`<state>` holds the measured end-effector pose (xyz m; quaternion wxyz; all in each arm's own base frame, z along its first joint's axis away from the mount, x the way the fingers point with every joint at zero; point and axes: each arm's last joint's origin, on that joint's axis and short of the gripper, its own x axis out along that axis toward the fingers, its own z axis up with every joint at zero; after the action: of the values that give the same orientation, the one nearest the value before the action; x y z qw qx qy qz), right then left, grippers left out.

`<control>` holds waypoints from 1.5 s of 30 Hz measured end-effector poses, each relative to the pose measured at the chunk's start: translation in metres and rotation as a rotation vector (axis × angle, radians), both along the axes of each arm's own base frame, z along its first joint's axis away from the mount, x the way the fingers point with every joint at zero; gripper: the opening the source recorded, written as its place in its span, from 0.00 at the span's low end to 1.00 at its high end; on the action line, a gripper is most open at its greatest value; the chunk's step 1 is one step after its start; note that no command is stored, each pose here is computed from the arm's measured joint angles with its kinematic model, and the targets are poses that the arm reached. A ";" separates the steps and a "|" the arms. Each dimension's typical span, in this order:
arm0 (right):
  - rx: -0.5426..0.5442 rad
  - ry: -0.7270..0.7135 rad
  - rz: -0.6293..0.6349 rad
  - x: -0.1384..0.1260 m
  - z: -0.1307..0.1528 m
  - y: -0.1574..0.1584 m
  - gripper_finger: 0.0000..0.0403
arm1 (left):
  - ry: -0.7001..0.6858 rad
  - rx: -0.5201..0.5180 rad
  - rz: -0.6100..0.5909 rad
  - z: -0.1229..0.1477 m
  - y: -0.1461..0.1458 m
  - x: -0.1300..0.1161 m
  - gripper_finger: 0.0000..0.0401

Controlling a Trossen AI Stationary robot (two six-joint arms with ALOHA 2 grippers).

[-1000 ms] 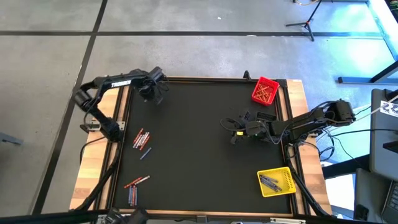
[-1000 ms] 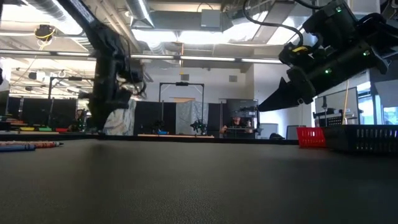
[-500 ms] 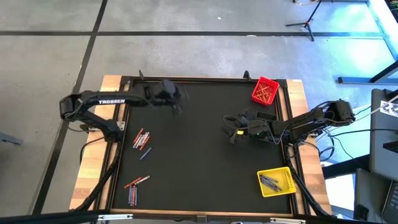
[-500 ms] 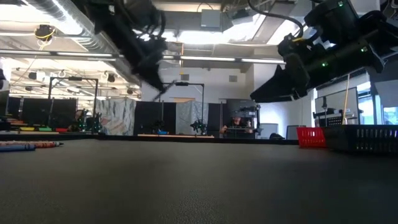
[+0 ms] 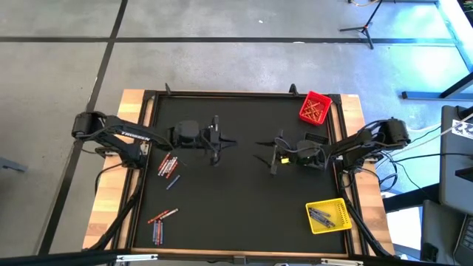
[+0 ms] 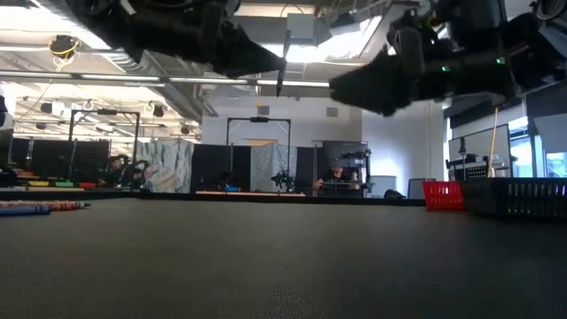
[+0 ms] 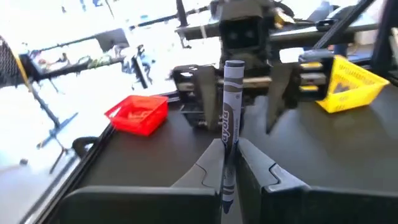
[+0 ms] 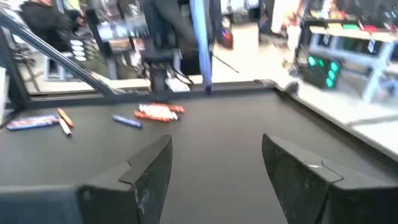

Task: Sort crayons
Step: Put the blue crayon into the yellow bin

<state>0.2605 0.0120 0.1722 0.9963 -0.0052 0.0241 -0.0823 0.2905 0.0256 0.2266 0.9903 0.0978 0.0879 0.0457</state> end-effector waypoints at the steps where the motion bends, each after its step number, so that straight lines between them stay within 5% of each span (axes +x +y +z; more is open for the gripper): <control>1: -0.009 -0.012 0.008 0.003 0.002 0.000 0.60 | -0.012 0.011 -0.010 -0.004 -0.002 0.001 0.02; 11: -0.103 -0.080 0.060 0.036 0.028 0.004 0.55 | -0.042 0.008 -0.053 -0.044 -0.015 0.021 0.02; 20: -0.102 -0.035 0.112 0.041 0.029 0.006 0.49 | -0.078 0.017 -0.046 -0.045 -0.017 0.024 0.02; 30: -0.133 -0.023 0.161 0.041 0.028 0.007 0.04 | -0.078 0.014 -0.052 -0.045 -0.017 0.024 0.02; 38: -0.153 0.017 0.143 0.044 0.028 0.007 0.07 | -0.078 -0.052 -0.042 -0.046 -0.017 0.024 0.17; 45: -0.130 0.200 0.055 0.041 0.037 0.004 0.05 | -0.013 -0.042 0.002 -0.051 -0.016 0.023 0.30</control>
<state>0.3020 0.0162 0.2093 0.9883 -0.0787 0.1180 -0.0555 0.3139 0.0101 0.1754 0.9926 0.0764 0.0823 0.0454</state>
